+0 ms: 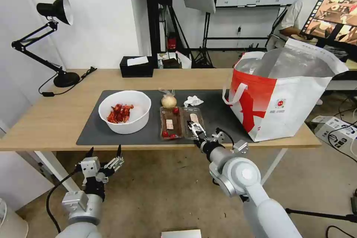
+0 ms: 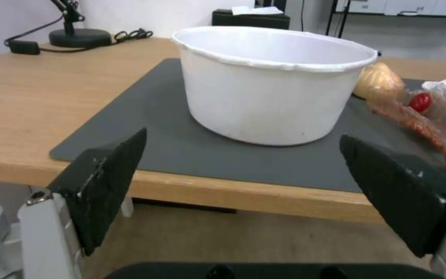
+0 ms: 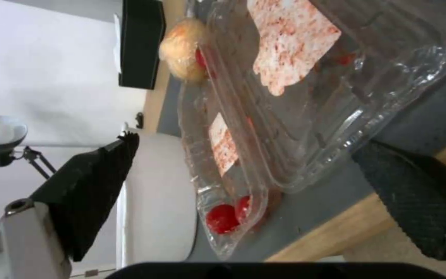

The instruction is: Pick up the trash from the table and place it into the takeout bag.

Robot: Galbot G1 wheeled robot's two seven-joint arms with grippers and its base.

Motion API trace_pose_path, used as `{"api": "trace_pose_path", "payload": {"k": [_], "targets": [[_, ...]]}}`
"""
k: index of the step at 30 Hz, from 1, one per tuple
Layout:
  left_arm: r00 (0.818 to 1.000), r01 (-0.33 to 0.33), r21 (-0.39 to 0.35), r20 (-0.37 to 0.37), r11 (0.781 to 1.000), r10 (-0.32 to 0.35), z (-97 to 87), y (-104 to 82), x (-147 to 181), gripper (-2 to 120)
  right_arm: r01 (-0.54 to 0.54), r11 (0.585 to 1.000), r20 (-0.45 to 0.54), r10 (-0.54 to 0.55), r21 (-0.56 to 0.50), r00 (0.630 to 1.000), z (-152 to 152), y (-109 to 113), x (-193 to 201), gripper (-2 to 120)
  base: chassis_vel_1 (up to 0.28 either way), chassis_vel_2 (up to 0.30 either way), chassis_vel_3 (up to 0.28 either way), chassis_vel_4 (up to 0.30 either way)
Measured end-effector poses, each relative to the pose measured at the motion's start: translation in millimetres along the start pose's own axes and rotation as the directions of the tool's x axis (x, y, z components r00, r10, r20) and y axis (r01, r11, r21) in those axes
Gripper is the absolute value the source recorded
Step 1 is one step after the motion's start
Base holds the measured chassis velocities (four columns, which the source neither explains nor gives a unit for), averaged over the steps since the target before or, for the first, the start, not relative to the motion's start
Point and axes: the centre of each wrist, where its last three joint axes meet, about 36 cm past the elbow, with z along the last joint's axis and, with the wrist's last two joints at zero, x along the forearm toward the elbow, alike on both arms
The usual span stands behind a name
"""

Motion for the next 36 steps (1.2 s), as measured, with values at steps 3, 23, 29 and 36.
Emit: {"api": "trace_pose_path", "payload": {"k": [3, 23, 29, 36], "targets": [[1.0, -0.002, -0.002, -0.001, 1.0, 0.002, 0.2, 0.3, 0, 100, 0.007, 1.0, 0.001, -0.007, -0.003, 1.0, 0, 2, -1, 100, 0.0, 0.0, 0.0, 0.0], [1.0, 0.0, -0.006, -0.001, 1.0, 0.0, 1.0, 2.1, 0, 100, 0.125, 0.981, 0.063, -0.136, 0.15, 0.989, -8, 9, 5, 100, 0.0, 0.0, 0.0, 0.0], [1.0, 0.002, -0.003, 0.002, 1.0, -0.002, 1.2, 1.8, 0, 100, 0.149, 0.926, 0.083, -0.189, 0.348, 0.979, -6, 7, 3, 100, 0.0, 0.0, 0.0, 0.0], [1.0, 0.005, -0.002, 0.003, 1.0, -0.005, 1.3, 1.8, 1, 100, 0.173, 0.875, 0.074, -0.23, 0.451, 0.97, -2, 12, -1, 100, 0.0, 0.0, 0.0, 0.0]]}}
